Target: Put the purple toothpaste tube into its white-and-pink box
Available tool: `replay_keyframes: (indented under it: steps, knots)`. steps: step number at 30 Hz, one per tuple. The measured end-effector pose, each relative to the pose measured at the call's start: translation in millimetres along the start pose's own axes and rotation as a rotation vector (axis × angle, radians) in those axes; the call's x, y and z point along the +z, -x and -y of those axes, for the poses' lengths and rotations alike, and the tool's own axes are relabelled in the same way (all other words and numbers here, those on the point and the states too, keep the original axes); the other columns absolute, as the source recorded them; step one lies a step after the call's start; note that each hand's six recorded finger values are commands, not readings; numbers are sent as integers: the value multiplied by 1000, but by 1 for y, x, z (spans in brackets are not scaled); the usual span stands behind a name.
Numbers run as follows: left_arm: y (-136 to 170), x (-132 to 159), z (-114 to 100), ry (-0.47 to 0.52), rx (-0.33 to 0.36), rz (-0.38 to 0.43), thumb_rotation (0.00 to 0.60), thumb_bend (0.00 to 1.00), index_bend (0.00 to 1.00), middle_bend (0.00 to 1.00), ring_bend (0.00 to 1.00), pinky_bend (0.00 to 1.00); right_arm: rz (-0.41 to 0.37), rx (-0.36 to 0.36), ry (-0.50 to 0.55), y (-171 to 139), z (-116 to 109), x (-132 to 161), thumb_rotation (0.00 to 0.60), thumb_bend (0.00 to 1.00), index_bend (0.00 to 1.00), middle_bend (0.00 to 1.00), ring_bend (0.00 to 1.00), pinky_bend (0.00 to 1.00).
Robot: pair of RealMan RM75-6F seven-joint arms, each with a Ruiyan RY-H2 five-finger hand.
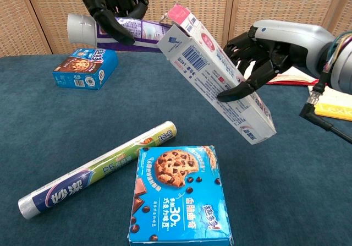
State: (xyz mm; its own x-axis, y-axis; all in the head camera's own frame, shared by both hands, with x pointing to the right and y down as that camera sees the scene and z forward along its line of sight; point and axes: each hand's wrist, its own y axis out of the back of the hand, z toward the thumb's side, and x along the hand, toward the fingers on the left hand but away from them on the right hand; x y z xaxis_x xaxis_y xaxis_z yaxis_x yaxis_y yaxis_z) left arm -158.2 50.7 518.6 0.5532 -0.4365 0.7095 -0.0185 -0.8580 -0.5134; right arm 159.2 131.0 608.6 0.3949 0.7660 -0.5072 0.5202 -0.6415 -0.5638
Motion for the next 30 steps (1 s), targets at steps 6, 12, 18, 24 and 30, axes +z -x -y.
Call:
replay_keyframes:
  steps: [6,12,18,24,30]
  knots:
    - [0,-4,-2,23,-9,-12,600,519,897,679,553,519,-6,3,0,0,1,2,600,82,698,579,463,535]
    - [-3,-4,-2,33,-2,-13,600,522,897,681,553,519,-9,7,2,-1,3,3,600,82,698,578,463,535]
    - [-7,-2,0,63,4,-4,600,522,897,681,553,519,-10,12,1,-1,5,4,600,82,698,578,463,535]
    - [-9,0,2,73,0,0,600,525,897,681,553,519,-14,16,12,-1,6,6,600,82,698,578,463,535]
    - [-11,1,6,68,-11,2,600,525,897,681,553,519,-18,14,15,-1,5,7,600,82,698,578,463,535]
